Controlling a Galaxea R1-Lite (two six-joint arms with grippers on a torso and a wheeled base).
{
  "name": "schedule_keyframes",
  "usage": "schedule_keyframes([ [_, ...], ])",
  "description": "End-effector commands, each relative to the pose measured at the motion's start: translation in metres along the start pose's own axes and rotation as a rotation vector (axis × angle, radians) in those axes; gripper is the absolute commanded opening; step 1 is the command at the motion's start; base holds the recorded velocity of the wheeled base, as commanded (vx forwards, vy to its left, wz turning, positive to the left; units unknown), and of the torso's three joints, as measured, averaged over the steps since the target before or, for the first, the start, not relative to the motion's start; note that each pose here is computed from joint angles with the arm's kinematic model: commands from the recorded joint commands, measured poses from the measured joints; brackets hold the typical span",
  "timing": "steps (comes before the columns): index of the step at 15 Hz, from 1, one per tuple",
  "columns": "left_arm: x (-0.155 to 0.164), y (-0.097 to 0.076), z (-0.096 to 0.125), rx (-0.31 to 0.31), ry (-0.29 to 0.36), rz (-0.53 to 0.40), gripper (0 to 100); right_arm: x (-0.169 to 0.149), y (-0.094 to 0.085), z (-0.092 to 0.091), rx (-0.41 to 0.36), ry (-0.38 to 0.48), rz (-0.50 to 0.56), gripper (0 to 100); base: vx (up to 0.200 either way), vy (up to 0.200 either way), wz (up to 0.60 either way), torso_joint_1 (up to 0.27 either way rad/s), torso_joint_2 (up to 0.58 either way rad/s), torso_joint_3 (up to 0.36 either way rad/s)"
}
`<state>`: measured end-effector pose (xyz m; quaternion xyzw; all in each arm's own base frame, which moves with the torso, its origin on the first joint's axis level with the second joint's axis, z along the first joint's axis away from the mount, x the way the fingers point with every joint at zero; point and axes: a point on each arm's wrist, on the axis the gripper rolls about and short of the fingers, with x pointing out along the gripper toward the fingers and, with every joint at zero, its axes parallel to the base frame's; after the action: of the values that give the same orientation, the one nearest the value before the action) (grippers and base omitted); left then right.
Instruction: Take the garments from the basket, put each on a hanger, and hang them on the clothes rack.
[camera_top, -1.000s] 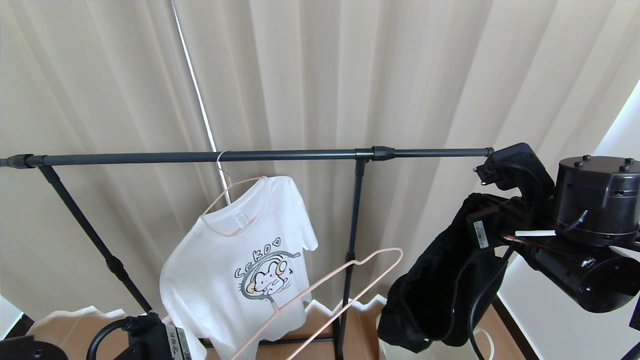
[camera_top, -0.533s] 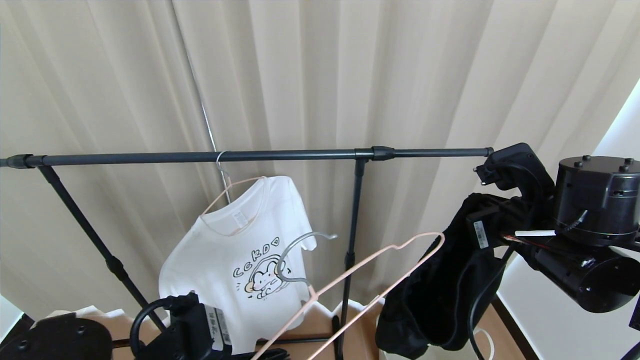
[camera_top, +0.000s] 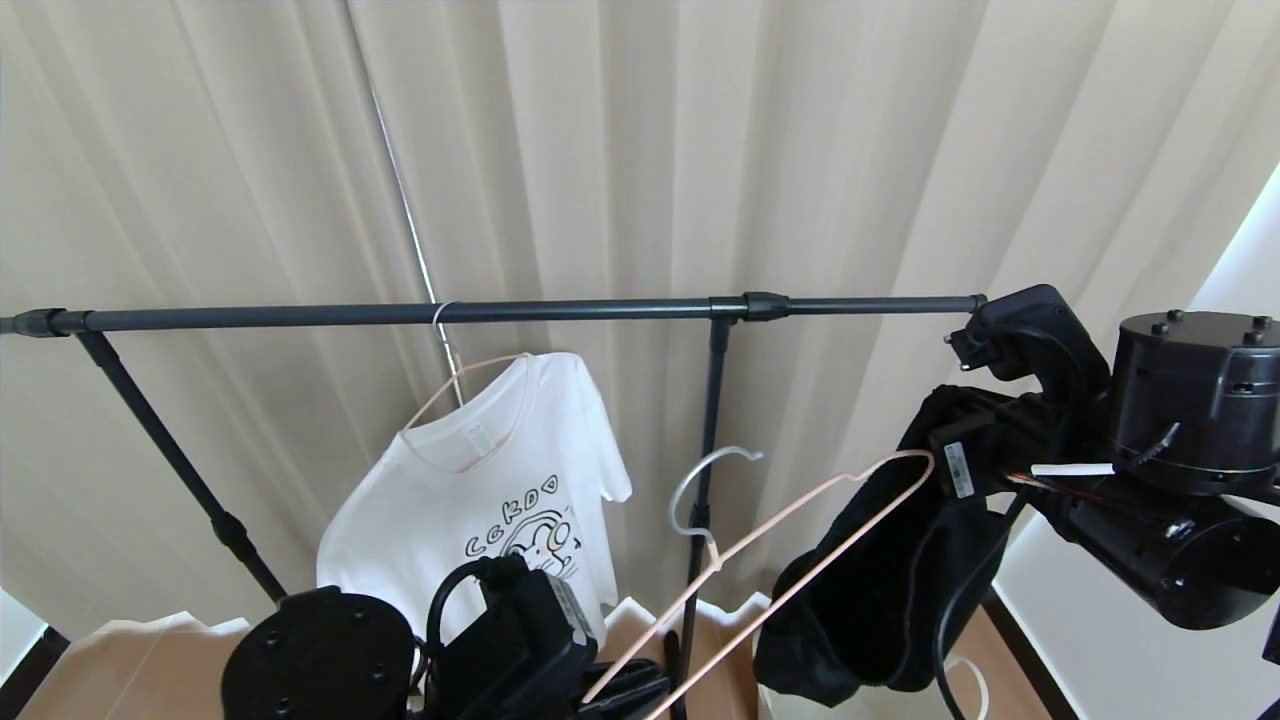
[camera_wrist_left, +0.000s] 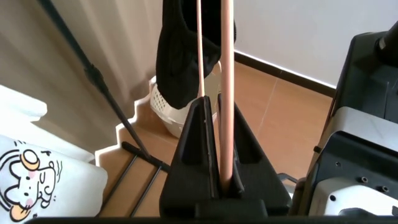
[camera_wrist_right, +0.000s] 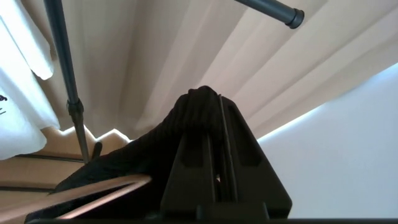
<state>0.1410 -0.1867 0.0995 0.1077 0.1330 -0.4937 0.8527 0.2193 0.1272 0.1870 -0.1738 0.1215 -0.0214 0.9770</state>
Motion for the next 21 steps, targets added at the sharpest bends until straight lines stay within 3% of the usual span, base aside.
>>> schedule_keyframes([
  [1, 0.015, 0.002, -0.004, -0.003, 0.025, 0.007, 0, -0.005, 0.002, 0.001, -0.001, -0.01, 0.016, 0, 0.0, 0.0, 0.0, 0.0, 0.0, 0.0],
  [8, 0.028, 0.005, 0.007, 0.003, -0.03, 0.02, 0, -0.024, 0.022, -0.001, -0.01, -0.037, 0.12, 0, 0.0, 0.0, 0.0, 0.0, 0.0, 0.0],
  [13, 0.031, 0.006, 0.006, 0.001, -0.031, 0.025, 0, -0.045, 0.039, 0.002, -0.014, -0.075, 0.223, 0, 0.0, 0.0, 0.0, 0.0, 0.0, 0.0],
  [16, 0.035, 0.007, 0.006, -0.002, -0.031, 0.026, 0, -0.058, 0.055, 0.003, 0.015, -0.091, 0.3, 0, 0.0, 0.0, 0.0, 0.0, 0.0, 0.0],
  [21, 0.047, 0.009, 0.008, -0.002, -0.036, 0.028, 0, -0.07, 0.064, 0.007, 0.061, -0.108, 0.357, 0, 0.0, 0.0, 0.0, 0.0, 0.0, 0.0],
])
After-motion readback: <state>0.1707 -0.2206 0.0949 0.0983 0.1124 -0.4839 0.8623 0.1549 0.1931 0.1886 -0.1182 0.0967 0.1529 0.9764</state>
